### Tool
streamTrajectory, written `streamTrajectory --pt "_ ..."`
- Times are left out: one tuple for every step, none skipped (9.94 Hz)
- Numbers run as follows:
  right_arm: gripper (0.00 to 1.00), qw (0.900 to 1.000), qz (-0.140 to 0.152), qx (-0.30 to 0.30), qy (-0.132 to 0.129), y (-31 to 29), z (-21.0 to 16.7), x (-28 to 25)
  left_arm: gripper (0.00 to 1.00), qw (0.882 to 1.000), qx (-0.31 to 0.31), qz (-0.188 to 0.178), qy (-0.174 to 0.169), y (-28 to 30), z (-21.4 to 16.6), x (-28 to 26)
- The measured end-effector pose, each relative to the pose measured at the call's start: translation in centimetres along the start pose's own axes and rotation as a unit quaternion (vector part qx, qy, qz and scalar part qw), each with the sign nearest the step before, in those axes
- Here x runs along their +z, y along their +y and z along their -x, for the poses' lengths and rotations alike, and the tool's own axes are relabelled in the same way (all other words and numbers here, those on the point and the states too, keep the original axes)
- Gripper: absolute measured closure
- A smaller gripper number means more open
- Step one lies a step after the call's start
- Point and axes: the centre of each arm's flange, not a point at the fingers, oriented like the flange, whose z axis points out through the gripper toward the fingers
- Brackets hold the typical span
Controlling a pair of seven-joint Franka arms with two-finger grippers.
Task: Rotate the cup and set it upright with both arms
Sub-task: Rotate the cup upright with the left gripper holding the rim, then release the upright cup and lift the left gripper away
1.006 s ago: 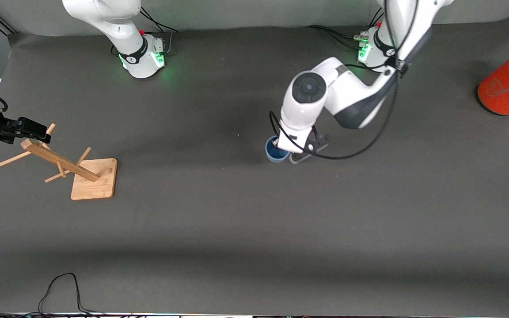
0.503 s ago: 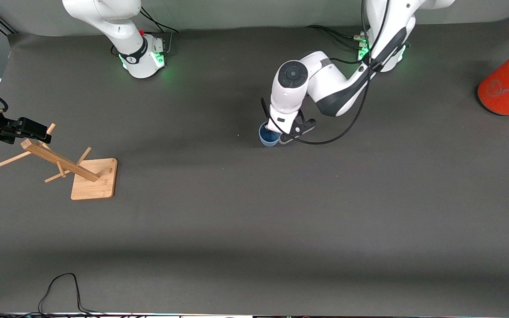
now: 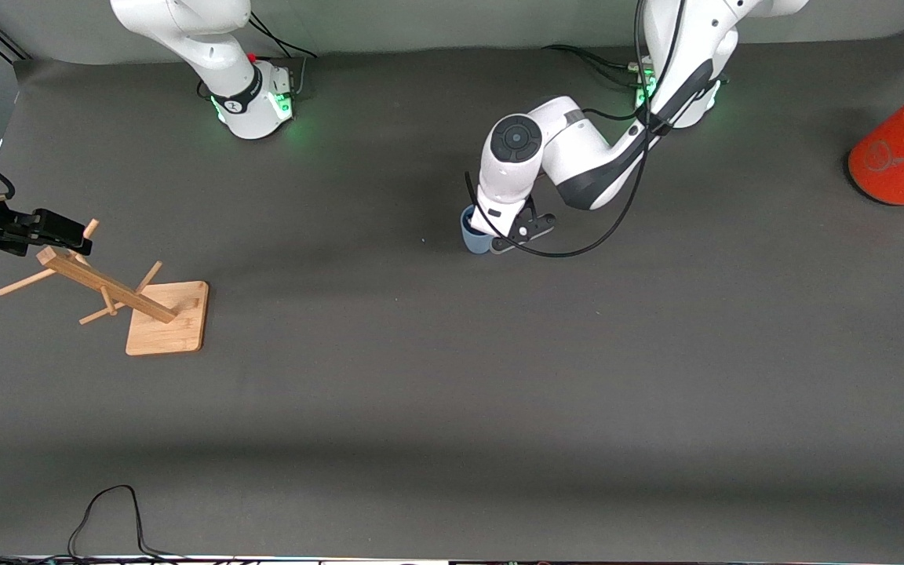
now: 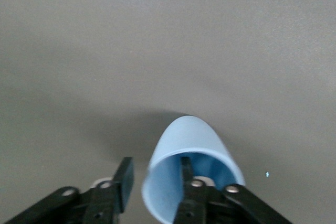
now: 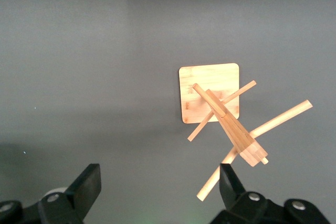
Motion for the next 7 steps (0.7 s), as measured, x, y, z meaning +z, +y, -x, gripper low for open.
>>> streamTrajectory --pt "0.00 1.000 0.000 0.000 -0.001 0.0 0.0 0.1 0.34 1.000 0.000 -0.004 0.000 0.0 -0.1 -0.1" --pt "0.00 1.000 0.000 0.000 0.000 0.0 0.0 0.1 0.20 1.000 -0.003 -0.009 0.001 0.0 -0.5 -0.6" --pt "0.00 1.000 0.000 0.000 -0.001 0.0 0.0 0.1 0.03 1.000 -0.003 -0.020 0.003 0.2 -1.1 -1.7" --pt "0.00 1.000 0.000 0.000 0.000 0.0 0.0 0.1 0.00 0.999 0.013 -0.041 0.010 0.3 -1.9 -3.0" --pt "0.00 1.000 0.000 0.000 0.000 0.0 0.0 0.0 0.00 0.997 0.027 -0.064 0.018 0.1 -3.2 -4.5" --pt "0.00 1.000 0.000 0.000 0.000 0.0 0.0 0.0 0.00 0.996 0.030 -0.082 0.022 -0.7 -5.5 -6.6" --pt "0.00 1.000 0.000 0.000 0.000 0.0 0.0 0.0 0.00 0.995 0.032 -0.092 0.024 -2.1 -8.9 -9.2"
